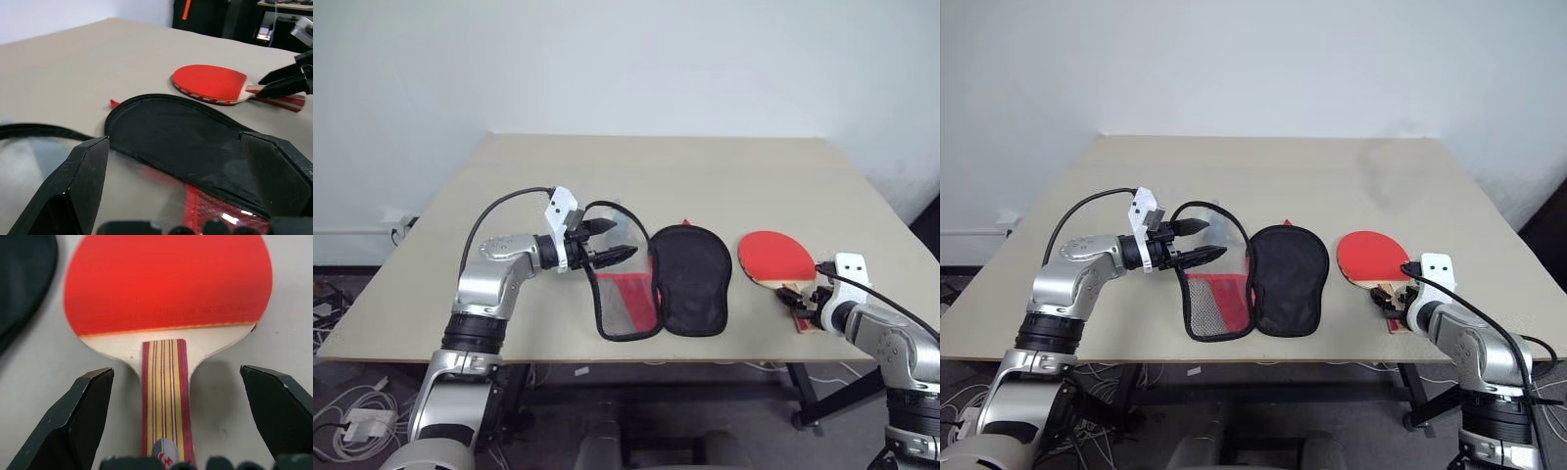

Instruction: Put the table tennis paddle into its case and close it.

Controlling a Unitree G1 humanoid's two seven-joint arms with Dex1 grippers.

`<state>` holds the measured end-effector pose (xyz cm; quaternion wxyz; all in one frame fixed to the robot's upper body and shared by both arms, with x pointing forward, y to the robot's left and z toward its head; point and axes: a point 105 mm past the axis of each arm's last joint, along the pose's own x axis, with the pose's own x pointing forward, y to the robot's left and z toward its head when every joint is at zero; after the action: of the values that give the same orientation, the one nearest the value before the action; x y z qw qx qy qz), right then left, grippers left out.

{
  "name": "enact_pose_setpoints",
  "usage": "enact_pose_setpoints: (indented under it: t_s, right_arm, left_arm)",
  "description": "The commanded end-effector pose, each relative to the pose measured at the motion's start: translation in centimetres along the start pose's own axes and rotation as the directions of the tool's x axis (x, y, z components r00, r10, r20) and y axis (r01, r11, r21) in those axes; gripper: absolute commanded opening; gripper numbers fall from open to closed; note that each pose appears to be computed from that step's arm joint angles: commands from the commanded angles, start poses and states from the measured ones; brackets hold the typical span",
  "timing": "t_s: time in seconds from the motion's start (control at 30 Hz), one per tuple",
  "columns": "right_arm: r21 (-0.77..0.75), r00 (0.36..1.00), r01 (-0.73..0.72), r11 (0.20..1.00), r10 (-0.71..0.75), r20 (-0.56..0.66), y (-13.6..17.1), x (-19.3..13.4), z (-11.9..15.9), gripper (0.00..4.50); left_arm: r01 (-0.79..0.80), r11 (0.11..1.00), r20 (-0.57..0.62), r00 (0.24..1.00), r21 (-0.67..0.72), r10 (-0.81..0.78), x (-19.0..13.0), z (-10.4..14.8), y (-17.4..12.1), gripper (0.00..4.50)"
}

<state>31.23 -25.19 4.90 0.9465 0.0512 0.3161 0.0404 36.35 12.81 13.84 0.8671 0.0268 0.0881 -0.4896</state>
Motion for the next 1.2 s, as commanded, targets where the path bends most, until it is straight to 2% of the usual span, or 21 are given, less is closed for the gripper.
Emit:
enact_pose_setpoints:
  t_s: [0.03, 0.23, 0.27, 0.33, 0.47, 0.6, 0.77, 0.93, 1.03, 1.2]
  right_arm:
    - [-0.042, 1.000, 0.001, 0.999, -0.001, 0.022, 0.4, 0.1, 1.2, 4.48]
    - [-0.064, 1.000, -0.017, 0.998, 0.017, -0.003, 0.5, 0.3, 1.3, 4.48]
    - [-0.066, 1.000, -0.017, 0.998, 0.017, -0.004, 0.5, 0.4, 1.3, 4.31]
    - [-0.065, 1.000, -0.021, 0.998, 0.021, -0.011, 0.6, 0.5, 1.2, 3.90]
    - [-0.082, 0.999, -0.020, 0.996, 0.017, -0.036, 0.9, 1.0, 0.8, 2.43]
    - [-0.088, 0.999, -0.028, 0.996, 0.025, -0.033, 1.2, 1.2, 1.1, 1.21]
    - [-0.085, 0.999, 0.045, 0.995, -0.043, 0.030, 0.2, 1.1, 2.5, 1.21]
    - [-0.052, 0.994, 0.016, 0.999, -0.011, 0.105, 1.5, -0.3, 5.1, 1.21]
    - [0.044, 0.982, -0.088, 0.995, 0.079, 0.169, 4.0, -0.6, 7.1, 1.21]
    - [0.098, 0.963, -0.211, 0.973, 0.190, 0.194, 8.9, -0.7, 8.6, 1.21]
  left_arm:
    - [0.019, 0.998, 0.026, 0.999, 0.061, -0.021, 0.2, 1.6, -0.3, 4.50]
    - [0.005, 0.999, 0.039, 0.999, 0.050, -0.007, 0.4, 1.7, 0.0, 4.50]
    - [0.005, 0.999, 0.040, 0.999, 0.047, -0.007, 0.4, 1.6, 0.0, 4.50]
    - [0.006, 0.999, 0.043, 0.999, 0.040, -0.008, 0.4, 1.6, 0.0, 4.50]
    - [0.003, 1.000, 0.046, 0.999, 0.031, -0.004, 0.4, 1.5, -0.1, 4.50]
    - [0.001, 0.999, 0.055, 0.998, 0.038, -0.003, 0.2, 2.0, 0.1, 4.50]
    - [-0.036, 0.999, 0.079, 0.996, 0.021, 0.034, -0.7, 3.1, 1.0, 4.50]
    - [-0.086, 0.996, 0.084, 0.993, -0.016, 0.087, -2.4, 3.3, 2.1, 4.50]
    - [-0.132, 0.990, 0.069, 0.988, -0.045, 0.135, -4.2, 2.9, 3.1, 4.50]
    - [-0.213, 0.975, 0.028, 0.976, -0.070, 0.215, -7.0, 2.2, 4.8, 4.50]
